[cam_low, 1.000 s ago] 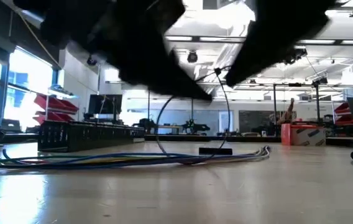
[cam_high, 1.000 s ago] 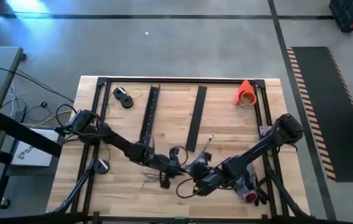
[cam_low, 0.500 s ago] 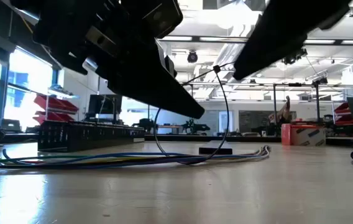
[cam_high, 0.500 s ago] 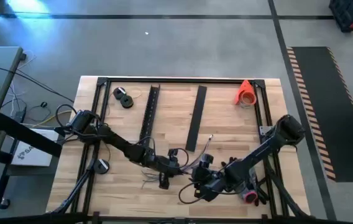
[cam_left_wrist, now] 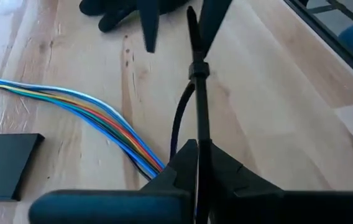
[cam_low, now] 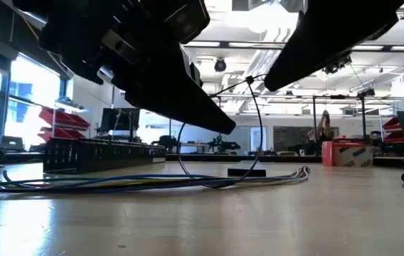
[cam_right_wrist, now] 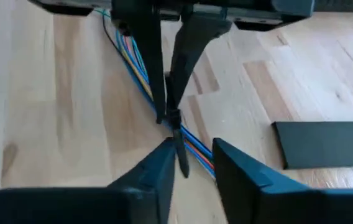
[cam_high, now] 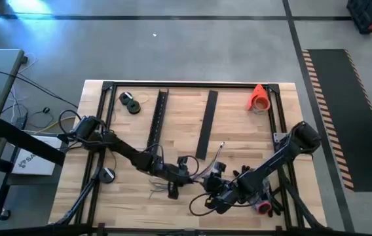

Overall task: Ziptie cables
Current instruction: Wrap the cable wires using zip tie

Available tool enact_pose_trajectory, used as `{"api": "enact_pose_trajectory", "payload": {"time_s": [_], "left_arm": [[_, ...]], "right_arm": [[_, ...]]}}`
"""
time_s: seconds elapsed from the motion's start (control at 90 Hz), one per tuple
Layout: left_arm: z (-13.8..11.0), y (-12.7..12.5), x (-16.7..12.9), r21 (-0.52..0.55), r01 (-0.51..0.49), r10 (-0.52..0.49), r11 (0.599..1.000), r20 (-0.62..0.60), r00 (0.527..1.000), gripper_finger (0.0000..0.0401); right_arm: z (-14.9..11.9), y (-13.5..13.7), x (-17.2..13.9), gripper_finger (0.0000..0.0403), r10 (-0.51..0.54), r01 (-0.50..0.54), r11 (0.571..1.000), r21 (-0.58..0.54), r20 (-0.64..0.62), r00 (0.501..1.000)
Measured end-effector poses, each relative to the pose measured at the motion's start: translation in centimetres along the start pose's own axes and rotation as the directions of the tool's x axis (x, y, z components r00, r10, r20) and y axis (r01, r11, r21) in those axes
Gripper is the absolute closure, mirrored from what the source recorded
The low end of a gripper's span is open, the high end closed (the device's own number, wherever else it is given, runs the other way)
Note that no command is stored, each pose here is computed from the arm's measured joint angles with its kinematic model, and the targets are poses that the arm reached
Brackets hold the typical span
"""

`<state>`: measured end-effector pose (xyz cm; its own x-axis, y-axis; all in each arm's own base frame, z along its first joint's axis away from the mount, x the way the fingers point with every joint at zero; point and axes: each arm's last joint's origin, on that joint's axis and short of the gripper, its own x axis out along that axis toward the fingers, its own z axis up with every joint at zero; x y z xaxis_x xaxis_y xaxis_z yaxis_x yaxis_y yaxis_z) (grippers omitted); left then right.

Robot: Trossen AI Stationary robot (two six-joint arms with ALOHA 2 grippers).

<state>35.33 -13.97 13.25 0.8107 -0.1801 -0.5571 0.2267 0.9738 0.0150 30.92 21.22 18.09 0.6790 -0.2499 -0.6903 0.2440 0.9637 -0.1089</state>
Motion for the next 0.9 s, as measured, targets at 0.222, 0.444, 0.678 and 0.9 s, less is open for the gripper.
{"api": "enact_pose_trajectory", "payload": {"time_s": [0.222, 0.444, 0.678, 0.9], "left_arm": [[0.1, 0.1, -0.1, -0.023, -0.012, 0.013, 1.000, 0.003, 1.000, 0.0396], [1.3, 0.1, -1.1, 0.022, -0.007, 0.005, 1.000, 0.050, 0.999, 0.0329], [2.1, 0.1, -1.3, 0.148, -0.014, -0.003, 0.989, 0.115, 0.993, 0.0258], [2.6, 0.9, -1.1, 0.199, -0.015, -0.019, 0.980, 0.171, 0.985, 0.0251]], "right_arm": [[0.1, 0.1, 0.0, 0.0397, 0.010, -0.010, 1.000, 0.002, 0.003, 1.000], [0.0, 0.1, 0.0, 0.0401, 0.022, -0.018, 0.979, 0.202, -0.015, 1.000], [-0.1, 0.1, 0.0, 0.0402, 0.013, -0.010, 0.958, 0.286, -0.009, 1.000], [-0.1, 0.1, 0.0, 0.0403, 0.013, -0.010, 0.958, 0.287, -0.009, 1.000]]}}
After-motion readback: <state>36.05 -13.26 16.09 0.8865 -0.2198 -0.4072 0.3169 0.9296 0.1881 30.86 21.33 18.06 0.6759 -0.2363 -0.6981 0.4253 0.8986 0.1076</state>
